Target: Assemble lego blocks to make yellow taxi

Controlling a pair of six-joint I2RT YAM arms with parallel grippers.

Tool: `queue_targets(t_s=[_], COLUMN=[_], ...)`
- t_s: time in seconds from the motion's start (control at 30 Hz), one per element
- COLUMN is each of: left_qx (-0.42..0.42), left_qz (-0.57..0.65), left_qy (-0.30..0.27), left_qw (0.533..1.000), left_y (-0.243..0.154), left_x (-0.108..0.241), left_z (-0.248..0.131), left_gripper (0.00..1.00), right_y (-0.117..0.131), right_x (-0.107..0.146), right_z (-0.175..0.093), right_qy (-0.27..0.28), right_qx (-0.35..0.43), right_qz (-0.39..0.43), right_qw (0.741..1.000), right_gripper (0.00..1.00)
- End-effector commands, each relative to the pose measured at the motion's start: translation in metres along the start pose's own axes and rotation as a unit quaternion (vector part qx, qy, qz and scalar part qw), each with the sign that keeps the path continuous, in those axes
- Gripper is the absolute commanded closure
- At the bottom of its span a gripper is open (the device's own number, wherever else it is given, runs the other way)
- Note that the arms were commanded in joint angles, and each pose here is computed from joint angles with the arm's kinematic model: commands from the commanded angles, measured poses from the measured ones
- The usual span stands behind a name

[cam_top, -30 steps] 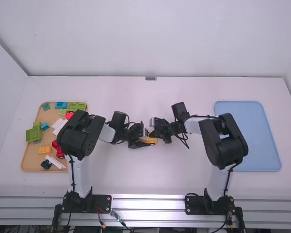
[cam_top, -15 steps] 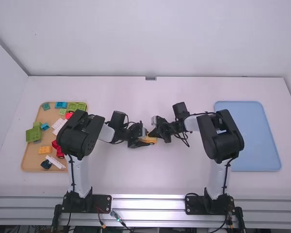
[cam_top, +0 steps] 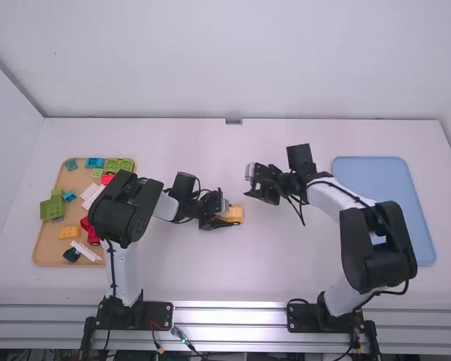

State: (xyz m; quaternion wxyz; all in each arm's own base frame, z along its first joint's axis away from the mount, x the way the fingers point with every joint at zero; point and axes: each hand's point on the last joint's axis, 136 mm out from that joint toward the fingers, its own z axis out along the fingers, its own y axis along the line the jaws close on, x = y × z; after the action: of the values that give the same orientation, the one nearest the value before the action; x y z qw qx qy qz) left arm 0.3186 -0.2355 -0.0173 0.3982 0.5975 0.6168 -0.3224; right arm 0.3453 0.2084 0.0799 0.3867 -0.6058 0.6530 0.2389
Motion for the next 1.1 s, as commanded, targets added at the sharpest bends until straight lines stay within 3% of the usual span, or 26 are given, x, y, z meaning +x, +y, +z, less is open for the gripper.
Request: queue_targets(t_s=[0.0, 0.07, 0.1, 0.13, 0.2, 0.37, 0.57, 0.77, 0.87, 0.9, 0.97, 1.0, 1.07], left_qx=[0.006, 0.006, 0.006, 0.006, 0.004, -0.012, -0.043, -0.127, -0.205, -0.205, -0.334, -0.350, -0.452], left_qz=[-0.008, -0.008, -0.008, -0.008, -0.006, -0.003, -0.021, -0.141, -0.248, -0.248, -0.407, -0.424, -0.528], left_qy=[0.013, 0.013, 0.013, 0.013, 0.011, 0.008, 0.011, 0.013, 0.014, 0.014, 0.025, 0.027, 0.031], left_qw=[1.000, 1.000, 1.000, 1.000, 1.000, 1.000, 0.999, 0.982, 0.947, 0.947, 0.850, 0.835, 0.718], left_y=[-0.007, -0.007, -0.007, -0.007, -0.005, 0.004, 0.020, 0.051, 0.070, 0.070, 0.086, 0.087, 0.083], left_x=[0.011, 0.011, 0.011, 0.011, 0.009, -0.004, -0.032, -0.062, -0.067, -0.067, -0.051, -0.047, -0.022], left_z=[0.003, 0.004, 0.003, 0.003, 0.003, -0.008, -0.050, -0.137, -0.192, -0.192, -0.264, -0.272, -0.325], left_gripper=[0.52, 0.41, 0.21, 0.09, 0.00, 0.01, 0.01, 0.01, 0.01, 0.01, 0.01, 0.01, 0.01], right_y=[-0.017, -0.022, -0.024, -0.023, -0.023, -0.028, -0.032, -0.036, -0.040, -0.040, -0.043, -0.043, -0.045], right_x=[0.030, 0.038, 0.040, 0.040, 0.038, 0.036, 0.033, 0.029, 0.029, 0.029, 0.026, 0.026, 0.025], right_z=[-0.004, -0.007, -0.009, -0.009, -0.008, -0.008, -0.008, -0.008, -0.009, -0.009, -0.010, -0.010, -0.010], right_qy=[0.077, 0.092, 0.094, 0.092, 0.090, 0.084, 0.079, 0.072, 0.069, 0.069, 0.065, 0.064, 0.063], right_qx=[0.054, 0.071, 0.076, 0.075, 0.073, 0.082, 0.088, 0.095, 0.101, 0.101, 0.106, 0.107, 0.109], right_qz=[0.085, 0.114, 0.125, 0.126, 0.119, 0.113, 0.107, 0.098, 0.095, 0.095, 0.090, 0.089, 0.086], right_qw=[0.992, 0.987, 0.985, 0.985, 0.986, 0.987, 0.987, 0.988, 0.988, 0.988, 0.988, 0.988, 0.988], right_gripper=[0.01, 0.01, 0.01, 0.01, 0.01, 0.01, 0.01, 0.01, 0.01, 0.01, 0.01, 0.01, 0.01])
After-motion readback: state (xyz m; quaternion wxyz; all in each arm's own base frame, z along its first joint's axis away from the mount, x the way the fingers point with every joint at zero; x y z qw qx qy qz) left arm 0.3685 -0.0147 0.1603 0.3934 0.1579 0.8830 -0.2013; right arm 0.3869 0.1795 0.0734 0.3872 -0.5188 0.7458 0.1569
